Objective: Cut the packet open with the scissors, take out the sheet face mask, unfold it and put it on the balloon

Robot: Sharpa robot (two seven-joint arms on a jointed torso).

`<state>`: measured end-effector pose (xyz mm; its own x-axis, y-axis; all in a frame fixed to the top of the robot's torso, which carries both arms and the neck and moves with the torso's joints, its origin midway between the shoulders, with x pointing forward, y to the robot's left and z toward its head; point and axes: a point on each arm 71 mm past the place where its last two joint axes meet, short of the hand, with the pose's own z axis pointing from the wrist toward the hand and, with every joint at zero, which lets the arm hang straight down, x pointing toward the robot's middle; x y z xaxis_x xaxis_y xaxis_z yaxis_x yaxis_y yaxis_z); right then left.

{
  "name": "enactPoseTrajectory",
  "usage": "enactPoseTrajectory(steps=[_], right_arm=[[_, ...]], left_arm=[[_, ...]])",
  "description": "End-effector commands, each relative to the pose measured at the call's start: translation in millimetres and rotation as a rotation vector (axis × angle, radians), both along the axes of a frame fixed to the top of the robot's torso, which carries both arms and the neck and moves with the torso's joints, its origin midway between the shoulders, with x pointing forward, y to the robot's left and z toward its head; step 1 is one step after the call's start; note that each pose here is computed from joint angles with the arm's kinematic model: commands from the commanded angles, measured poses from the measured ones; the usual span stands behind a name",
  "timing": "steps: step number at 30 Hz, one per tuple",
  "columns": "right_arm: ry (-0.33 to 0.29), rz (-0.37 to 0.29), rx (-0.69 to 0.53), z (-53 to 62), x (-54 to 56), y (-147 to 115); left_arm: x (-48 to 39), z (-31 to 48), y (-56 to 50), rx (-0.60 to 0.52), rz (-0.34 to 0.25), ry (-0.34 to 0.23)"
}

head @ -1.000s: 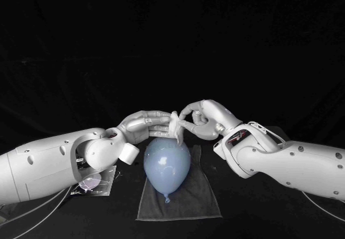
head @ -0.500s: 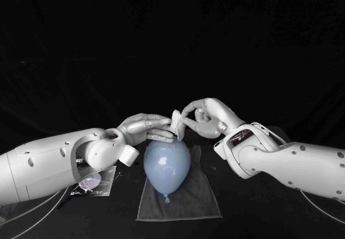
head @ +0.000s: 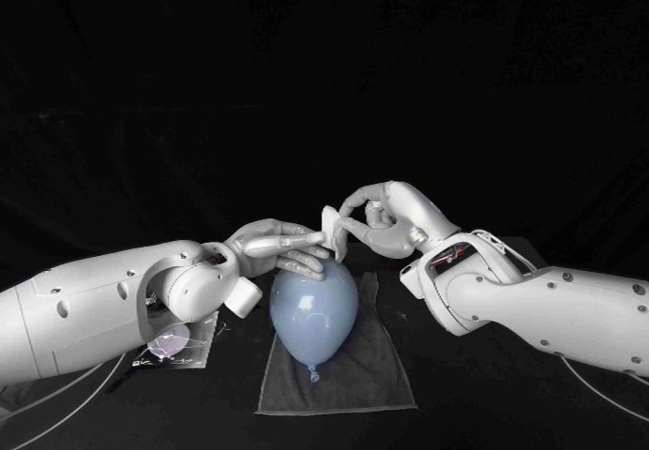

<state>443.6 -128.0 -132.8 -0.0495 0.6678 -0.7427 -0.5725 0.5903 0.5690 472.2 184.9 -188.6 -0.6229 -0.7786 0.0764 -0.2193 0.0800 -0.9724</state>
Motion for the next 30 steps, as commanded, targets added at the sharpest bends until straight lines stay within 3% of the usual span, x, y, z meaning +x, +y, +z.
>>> enactPoseTrajectory(steps=[1, 10, 30], right_arm=[[-0.013, -0.004, 0.01, 1.4, 0.8, 0.2], [-0.001, -0.006, -0.007, -0.4, 3.1, 1.3], [-0.006, -0.011, -0.008, 0.2, 2.2, 2.5]], left_arm=[[-3.2, 1.5, -6.0, 0.024, -0.067, -0.029], [-4.0, 8.0, -9.4, -0.041, -0.067, -0.085], [-2.9, 11.0, -7.8, -0.058, -0.024, -0.118]])
